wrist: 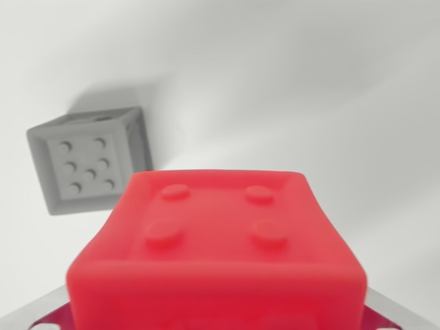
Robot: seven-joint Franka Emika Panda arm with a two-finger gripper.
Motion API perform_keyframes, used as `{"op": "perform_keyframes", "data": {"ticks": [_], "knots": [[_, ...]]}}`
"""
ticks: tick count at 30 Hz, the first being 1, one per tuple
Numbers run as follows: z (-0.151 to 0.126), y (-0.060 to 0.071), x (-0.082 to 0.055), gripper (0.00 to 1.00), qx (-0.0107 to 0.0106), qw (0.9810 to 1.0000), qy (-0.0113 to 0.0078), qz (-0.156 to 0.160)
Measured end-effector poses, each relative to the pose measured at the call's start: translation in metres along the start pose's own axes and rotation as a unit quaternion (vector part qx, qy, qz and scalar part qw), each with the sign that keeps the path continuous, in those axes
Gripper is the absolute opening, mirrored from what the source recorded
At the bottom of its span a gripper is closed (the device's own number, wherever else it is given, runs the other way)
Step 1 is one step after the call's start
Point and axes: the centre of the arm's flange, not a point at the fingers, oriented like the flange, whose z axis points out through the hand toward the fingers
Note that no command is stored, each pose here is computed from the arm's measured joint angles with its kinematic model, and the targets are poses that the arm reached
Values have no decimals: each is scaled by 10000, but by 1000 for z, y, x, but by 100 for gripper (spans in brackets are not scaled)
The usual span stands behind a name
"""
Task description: Destack cube
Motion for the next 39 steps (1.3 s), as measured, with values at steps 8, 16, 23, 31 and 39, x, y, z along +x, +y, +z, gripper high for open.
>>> {"op": "perform_keyframes", "data": {"ticks": [8,16,23,31,39], "knots": [[6,10,11,0,2,10000,-1,73],[12,20,22,0,3,9999,-2,139],[18,29,32,0,-2,9998,-1,199],[23,40,44,0,1,9996,-2,272],[29,49,54,0,0,9994,-1,334]]}}
